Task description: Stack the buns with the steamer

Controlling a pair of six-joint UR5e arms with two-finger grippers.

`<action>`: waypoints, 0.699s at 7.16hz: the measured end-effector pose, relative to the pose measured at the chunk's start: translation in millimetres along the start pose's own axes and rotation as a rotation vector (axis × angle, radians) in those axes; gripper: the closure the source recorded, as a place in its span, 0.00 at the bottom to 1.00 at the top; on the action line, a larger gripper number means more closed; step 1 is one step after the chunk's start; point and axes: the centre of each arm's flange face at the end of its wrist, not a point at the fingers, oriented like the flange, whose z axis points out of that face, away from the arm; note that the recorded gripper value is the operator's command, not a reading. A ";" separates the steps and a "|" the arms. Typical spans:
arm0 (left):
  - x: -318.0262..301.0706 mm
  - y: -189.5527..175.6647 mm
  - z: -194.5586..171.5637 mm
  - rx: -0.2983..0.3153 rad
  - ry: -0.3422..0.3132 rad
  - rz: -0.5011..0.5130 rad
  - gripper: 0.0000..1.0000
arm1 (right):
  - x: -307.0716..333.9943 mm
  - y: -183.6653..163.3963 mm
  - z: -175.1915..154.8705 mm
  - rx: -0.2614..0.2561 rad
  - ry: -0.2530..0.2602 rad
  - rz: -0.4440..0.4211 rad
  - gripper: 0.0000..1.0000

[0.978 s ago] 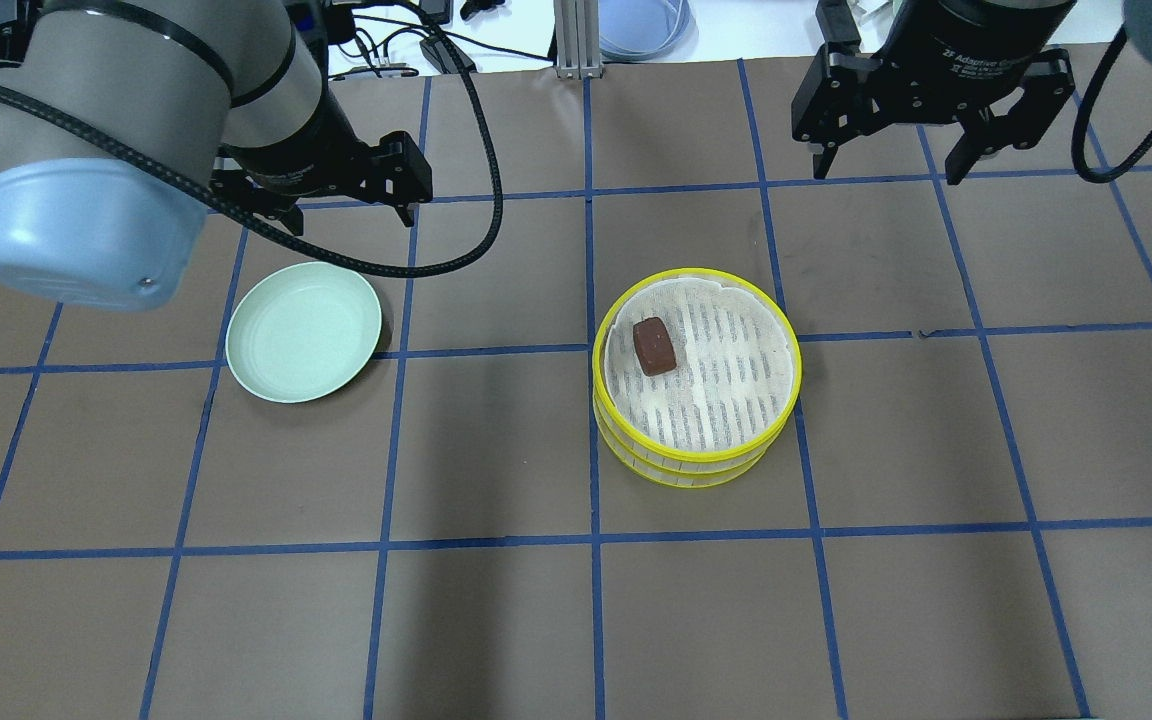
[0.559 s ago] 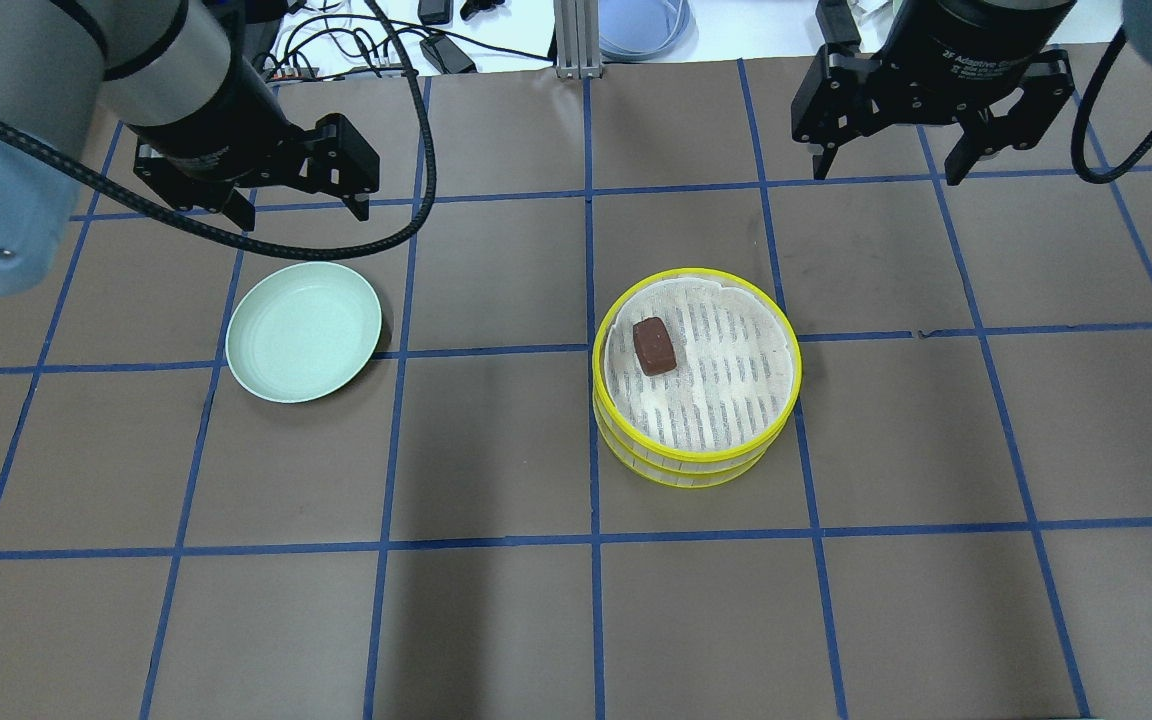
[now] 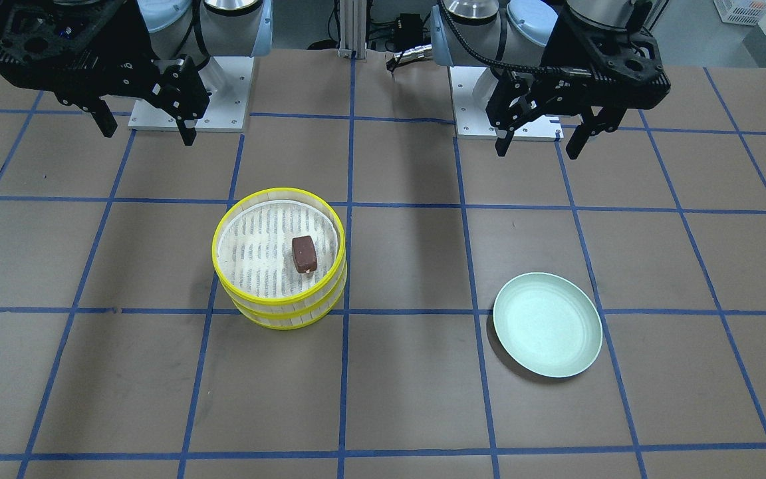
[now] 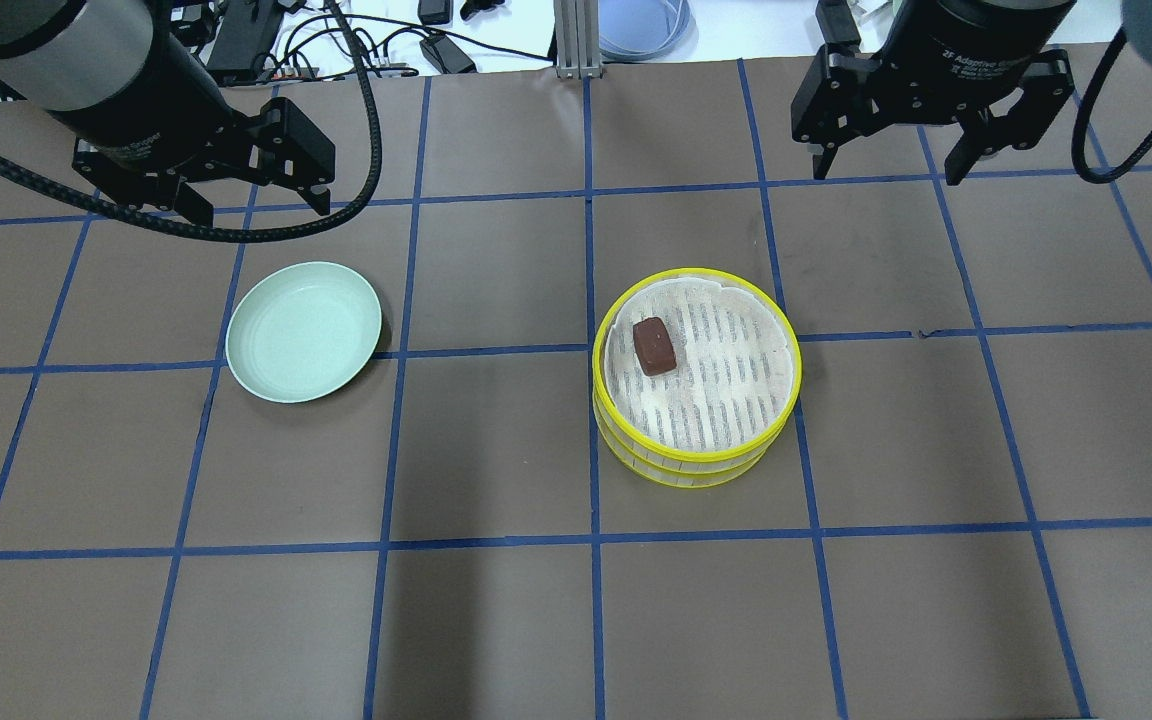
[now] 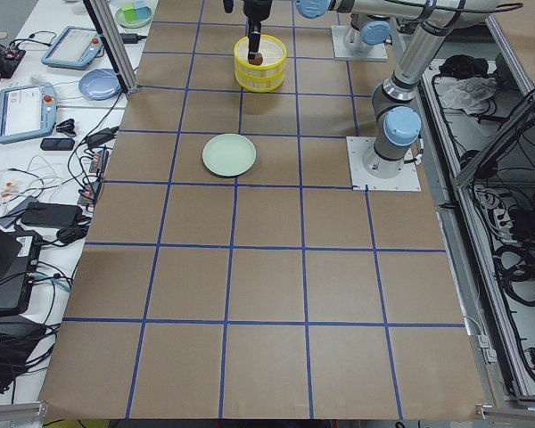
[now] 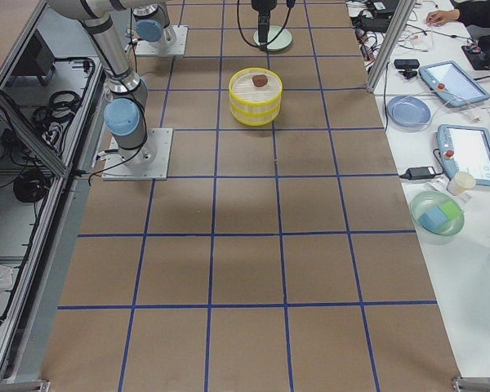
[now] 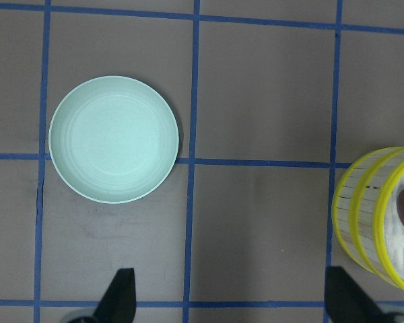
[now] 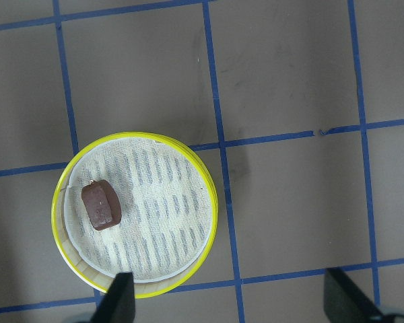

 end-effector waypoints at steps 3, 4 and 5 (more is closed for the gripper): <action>-1.5 0.5 -3.0 0.008 -0.034 -0.004 0.00 | 0.0 0.0 0.1 0.000 0.000 0.000 0.00; -1.2 -3.2 -6.1 0.015 -0.041 -0.009 0.00 | 0.0 0.0 0.1 0.000 0.000 0.000 0.00; -0.3 -12.9 -12.6 0.016 -0.046 -0.017 0.00 | 0.0 0.0 0.1 0.000 0.000 0.000 0.00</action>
